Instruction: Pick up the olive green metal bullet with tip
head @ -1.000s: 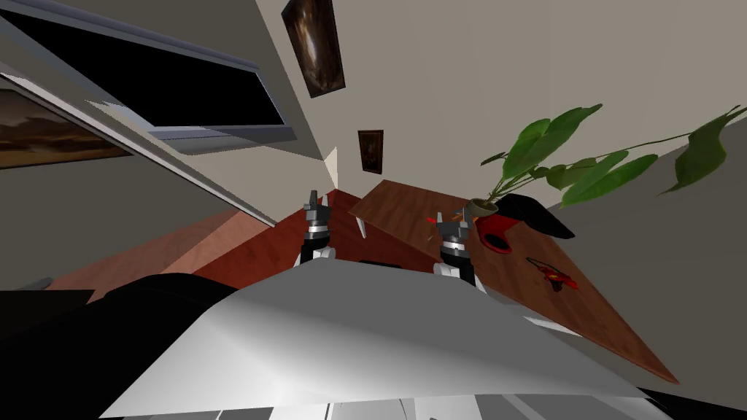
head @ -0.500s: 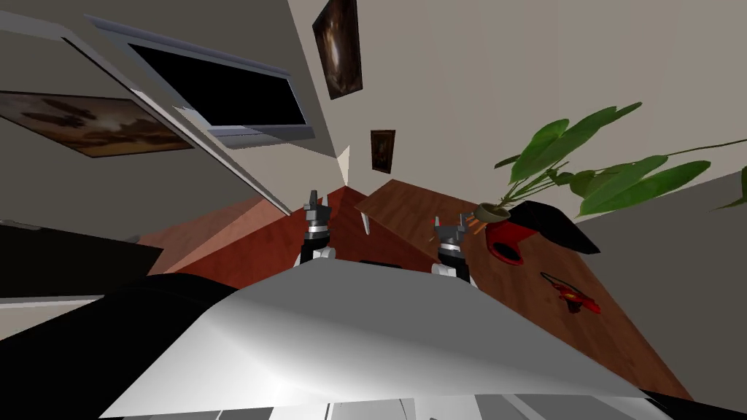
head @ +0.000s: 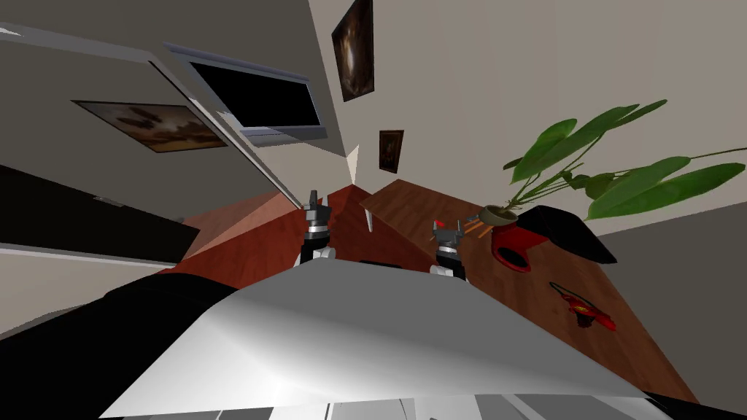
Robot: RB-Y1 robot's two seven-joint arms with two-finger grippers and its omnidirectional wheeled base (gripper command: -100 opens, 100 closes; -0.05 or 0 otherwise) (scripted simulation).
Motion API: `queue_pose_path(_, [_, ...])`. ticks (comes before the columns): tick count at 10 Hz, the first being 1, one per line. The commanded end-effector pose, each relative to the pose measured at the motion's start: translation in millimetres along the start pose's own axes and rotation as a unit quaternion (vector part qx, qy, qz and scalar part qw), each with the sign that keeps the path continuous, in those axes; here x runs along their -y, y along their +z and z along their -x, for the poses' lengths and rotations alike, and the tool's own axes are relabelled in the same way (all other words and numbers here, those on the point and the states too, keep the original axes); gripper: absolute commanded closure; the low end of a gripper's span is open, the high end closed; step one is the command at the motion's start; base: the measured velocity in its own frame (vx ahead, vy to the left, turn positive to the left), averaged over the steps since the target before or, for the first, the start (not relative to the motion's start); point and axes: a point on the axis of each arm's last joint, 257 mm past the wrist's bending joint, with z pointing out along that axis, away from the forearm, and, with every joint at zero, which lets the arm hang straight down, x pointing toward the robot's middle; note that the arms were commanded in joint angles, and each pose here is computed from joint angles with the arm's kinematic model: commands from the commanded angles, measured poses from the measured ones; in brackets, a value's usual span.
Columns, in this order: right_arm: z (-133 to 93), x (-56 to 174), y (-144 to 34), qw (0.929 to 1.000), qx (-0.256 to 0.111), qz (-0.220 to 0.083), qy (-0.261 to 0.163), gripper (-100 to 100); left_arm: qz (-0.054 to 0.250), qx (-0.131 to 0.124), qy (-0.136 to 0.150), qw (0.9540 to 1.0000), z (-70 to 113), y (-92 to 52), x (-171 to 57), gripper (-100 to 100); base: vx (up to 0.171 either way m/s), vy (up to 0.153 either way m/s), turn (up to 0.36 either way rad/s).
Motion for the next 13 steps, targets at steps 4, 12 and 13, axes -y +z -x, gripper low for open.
queue_pose_path(4, [35, 22, -10.2, 0.9972, 0.042, -0.010, 0.060, -100, 0.000, 0.000, 0.000, 1.0000, 0.0, 0.0, 0, 0, -0.072, -0.068, 0.185])
queue_pose_path(12, [96, 62, -28.6, 0.9742, 0.122, -0.011, 0.189, -100, 0.000, 0.000, 0.000, 1.0000, 0.0, 0.0, 0, 0, -0.072, -0.073, 0.194])
queue_pose_path(13, [105, 68, -36.5, 0.9733, 0.135, -0.017, 0.185, -100, 0.000, 0.000, 0.000, 1.0000, 0.0, 0.0, 0, 0, -0.058, -0.082, 0.116])
